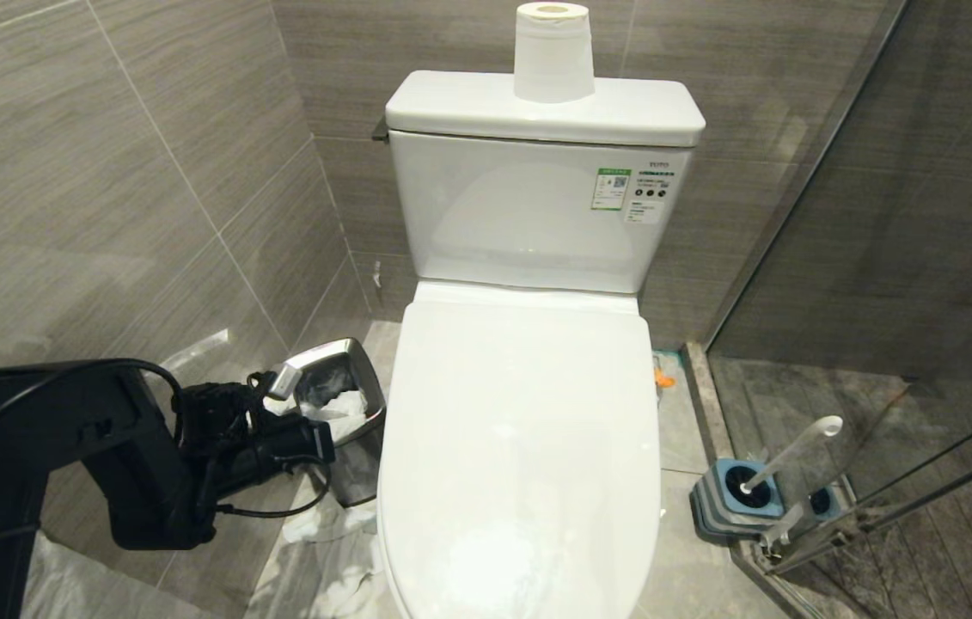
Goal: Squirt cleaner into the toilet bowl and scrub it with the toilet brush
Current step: Use the left hand to lift the toilet lid slightly
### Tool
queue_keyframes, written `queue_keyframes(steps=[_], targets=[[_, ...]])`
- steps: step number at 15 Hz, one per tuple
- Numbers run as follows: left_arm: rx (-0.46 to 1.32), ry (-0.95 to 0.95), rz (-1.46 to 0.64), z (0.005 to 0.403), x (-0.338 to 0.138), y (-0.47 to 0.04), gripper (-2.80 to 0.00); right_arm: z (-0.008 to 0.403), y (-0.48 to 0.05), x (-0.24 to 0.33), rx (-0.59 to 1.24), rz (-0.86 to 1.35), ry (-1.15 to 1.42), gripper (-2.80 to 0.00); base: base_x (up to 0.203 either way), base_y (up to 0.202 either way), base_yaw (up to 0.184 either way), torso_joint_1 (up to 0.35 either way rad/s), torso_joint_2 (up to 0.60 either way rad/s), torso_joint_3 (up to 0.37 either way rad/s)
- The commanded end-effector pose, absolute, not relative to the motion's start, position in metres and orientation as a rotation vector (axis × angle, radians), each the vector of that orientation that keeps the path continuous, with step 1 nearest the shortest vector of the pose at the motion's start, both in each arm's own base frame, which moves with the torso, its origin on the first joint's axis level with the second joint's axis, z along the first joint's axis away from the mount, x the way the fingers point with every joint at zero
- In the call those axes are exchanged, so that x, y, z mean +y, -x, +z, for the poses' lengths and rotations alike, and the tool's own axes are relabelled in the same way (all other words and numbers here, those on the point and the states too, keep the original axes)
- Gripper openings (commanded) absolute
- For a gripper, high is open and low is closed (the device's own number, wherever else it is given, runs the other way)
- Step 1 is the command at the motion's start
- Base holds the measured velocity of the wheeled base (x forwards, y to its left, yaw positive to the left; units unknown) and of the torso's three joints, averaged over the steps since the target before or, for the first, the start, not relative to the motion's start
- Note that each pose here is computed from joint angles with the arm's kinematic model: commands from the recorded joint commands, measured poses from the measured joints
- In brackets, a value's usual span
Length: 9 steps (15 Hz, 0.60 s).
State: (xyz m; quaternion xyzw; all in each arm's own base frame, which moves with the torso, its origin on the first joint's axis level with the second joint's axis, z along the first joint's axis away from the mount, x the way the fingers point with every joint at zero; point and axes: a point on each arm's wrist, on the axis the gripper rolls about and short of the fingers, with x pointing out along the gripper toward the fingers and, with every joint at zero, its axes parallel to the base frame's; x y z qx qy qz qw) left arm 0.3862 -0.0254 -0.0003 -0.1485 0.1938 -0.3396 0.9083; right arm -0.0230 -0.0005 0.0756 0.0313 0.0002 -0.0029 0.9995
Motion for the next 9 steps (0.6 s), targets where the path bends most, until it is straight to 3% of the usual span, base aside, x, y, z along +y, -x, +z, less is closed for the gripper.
queue_keyframes(steps=[1,9], targets=[[0.402,0.32,-0.703,-0.008,-0.02,-0.382,-2.8,0.076,0.023,0.0,0.001,-0.006,-0.063,-2.8,0.0,0.0,0.0,0.0,0.0,0.0],[0.405,0.335,-0.704,-0.011,-0.016,-0.358,-2.8,0.076,0.023,0.0,0.001,-0.006,-0.063,-2.8,0.0,0.0,0.0,0.0,0.0,0.0]])
